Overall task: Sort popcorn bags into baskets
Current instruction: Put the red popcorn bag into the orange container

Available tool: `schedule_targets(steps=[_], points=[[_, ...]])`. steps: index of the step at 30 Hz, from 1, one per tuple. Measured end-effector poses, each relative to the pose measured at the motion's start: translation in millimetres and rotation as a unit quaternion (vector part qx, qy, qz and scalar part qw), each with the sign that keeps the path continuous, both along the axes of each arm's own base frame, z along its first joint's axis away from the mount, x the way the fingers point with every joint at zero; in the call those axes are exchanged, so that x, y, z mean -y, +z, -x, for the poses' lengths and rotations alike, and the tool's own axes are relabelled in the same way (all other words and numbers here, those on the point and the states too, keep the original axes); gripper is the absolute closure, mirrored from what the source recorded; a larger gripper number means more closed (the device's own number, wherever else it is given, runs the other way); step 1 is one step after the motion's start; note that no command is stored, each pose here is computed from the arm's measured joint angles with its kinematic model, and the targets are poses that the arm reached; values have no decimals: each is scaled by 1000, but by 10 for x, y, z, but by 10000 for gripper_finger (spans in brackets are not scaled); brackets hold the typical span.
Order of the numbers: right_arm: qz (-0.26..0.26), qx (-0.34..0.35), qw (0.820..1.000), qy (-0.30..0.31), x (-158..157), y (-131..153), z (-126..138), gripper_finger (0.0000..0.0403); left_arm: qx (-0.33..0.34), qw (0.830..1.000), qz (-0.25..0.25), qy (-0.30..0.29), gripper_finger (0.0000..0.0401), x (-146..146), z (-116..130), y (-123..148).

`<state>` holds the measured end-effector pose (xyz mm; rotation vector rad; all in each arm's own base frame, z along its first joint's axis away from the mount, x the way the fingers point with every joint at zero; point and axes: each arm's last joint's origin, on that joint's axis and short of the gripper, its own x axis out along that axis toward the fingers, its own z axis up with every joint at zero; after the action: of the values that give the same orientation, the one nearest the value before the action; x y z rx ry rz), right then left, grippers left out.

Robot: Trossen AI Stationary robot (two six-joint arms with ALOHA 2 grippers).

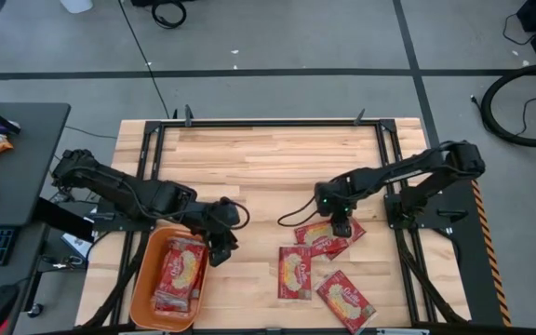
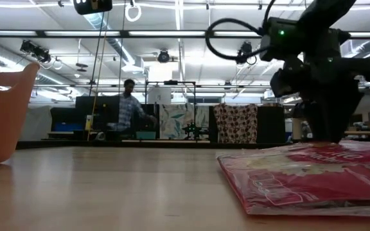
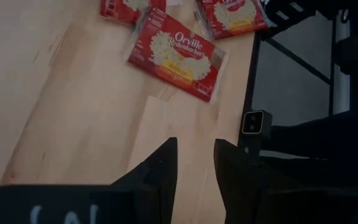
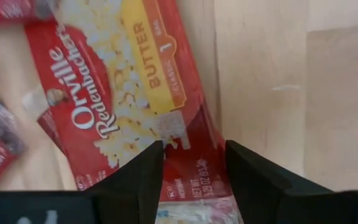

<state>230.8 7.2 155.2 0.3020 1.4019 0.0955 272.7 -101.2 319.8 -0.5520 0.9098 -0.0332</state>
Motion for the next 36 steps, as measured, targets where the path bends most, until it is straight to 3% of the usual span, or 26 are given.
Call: schedule_targets(steps=[5,10,13,20,25,28,36], points=[[20,-13,1000,15,-28,-84,-34,269,-1,1000,2,2,291,1,1,0],[38,-6,999,15,-23,-68,-31,348,0,1000,1,2,291,0,0,1],[43,4,999,8,-19,-20,-17,391,9,1000,-26,7,291,-11,-7,-2],[42,18,998,-33,-12,156,61,395,19,993,-106,56,291,-105,-112,-80],[60,45,997,-31,-54,444,62,396,36,995,-84,41,278,-207,-328,-162],[83,65,994,-30,-76,644,30,396,38,996,-68,32,250,-274,-435,-228],[72,132,988,-19,-117,1137,-135,398,61,996,-57,34,181,-473,-582,-256]])
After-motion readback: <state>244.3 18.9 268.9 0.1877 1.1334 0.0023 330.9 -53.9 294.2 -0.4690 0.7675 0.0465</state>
